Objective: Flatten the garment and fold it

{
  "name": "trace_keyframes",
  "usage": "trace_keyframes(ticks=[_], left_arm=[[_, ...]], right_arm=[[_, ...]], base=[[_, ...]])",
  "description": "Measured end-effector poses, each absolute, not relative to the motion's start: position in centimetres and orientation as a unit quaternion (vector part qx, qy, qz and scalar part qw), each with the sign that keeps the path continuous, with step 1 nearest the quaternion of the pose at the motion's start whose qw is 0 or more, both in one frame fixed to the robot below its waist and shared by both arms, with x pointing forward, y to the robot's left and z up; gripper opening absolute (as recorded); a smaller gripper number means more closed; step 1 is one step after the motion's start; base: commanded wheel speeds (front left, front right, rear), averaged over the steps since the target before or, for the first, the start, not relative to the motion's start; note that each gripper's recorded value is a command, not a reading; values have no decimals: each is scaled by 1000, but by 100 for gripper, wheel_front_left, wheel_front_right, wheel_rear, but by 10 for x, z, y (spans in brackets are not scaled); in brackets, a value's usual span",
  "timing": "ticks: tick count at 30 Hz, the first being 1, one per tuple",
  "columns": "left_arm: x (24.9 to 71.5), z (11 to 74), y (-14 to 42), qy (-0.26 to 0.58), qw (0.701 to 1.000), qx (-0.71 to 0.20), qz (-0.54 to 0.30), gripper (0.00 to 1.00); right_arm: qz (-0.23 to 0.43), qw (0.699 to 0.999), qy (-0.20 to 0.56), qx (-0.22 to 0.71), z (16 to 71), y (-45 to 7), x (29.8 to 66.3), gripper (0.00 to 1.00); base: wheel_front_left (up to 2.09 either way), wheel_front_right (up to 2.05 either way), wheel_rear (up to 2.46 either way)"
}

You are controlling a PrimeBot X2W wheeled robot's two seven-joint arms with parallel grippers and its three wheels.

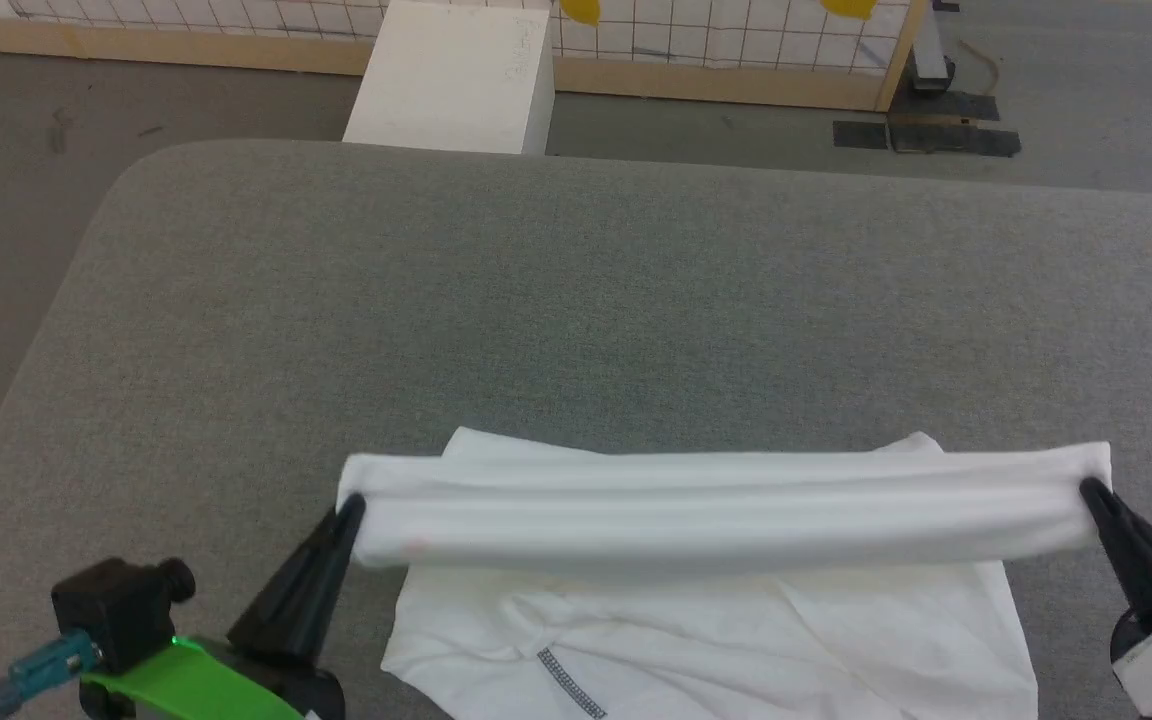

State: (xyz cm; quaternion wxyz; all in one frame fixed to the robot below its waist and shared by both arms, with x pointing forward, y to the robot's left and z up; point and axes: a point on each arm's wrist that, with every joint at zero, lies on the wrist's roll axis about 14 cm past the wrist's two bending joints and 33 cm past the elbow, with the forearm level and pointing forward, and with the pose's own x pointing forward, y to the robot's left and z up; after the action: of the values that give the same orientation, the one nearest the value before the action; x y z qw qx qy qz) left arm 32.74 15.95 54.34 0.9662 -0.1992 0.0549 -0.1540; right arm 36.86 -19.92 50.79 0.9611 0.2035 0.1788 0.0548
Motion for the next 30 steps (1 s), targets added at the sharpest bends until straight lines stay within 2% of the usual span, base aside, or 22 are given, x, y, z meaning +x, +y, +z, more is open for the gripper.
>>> trace_keyframes(ticks=[2,13,18,25,26,27,28,29,30], left_arm=[[310,517,154,107,955,-242,-136,0],[271,465,138,242,915,-298,-124,0],[262,450,126,277,900,-312,-130,0],[266,426,133,298,898,-306,-108,0],[267,422,134,301,897,-306,-105,4],[267,419,135,304,897,-306,-102,34],[268,415,136,307,896,-305,-98,62],[269,412,137,309,896,-305,-94,100],[270,409,138,312,896,-304,-90,100]], right_arm=[[41,953,209,214,490,-205,352,0],[23,924,308,224,447,-206,304,0],[32,910,348,223,430,-196,290,0],[28,902,381,202,410,-193,281,0],[28,900,384,202,407,-193,280,0],[27,900,386,203,405,-193,279,0],[27,899,387,202,403,-192,279,9],[26,899,388,201,401,-192,279,25],[25,899,388,201,400,-192,280,47]], base=[[0,0,0],[0,0,0],[0,0,0],[0,0,0],[0,0,0],[0,0,0],[0,0,0],[0,0,0],[0,0,0]])
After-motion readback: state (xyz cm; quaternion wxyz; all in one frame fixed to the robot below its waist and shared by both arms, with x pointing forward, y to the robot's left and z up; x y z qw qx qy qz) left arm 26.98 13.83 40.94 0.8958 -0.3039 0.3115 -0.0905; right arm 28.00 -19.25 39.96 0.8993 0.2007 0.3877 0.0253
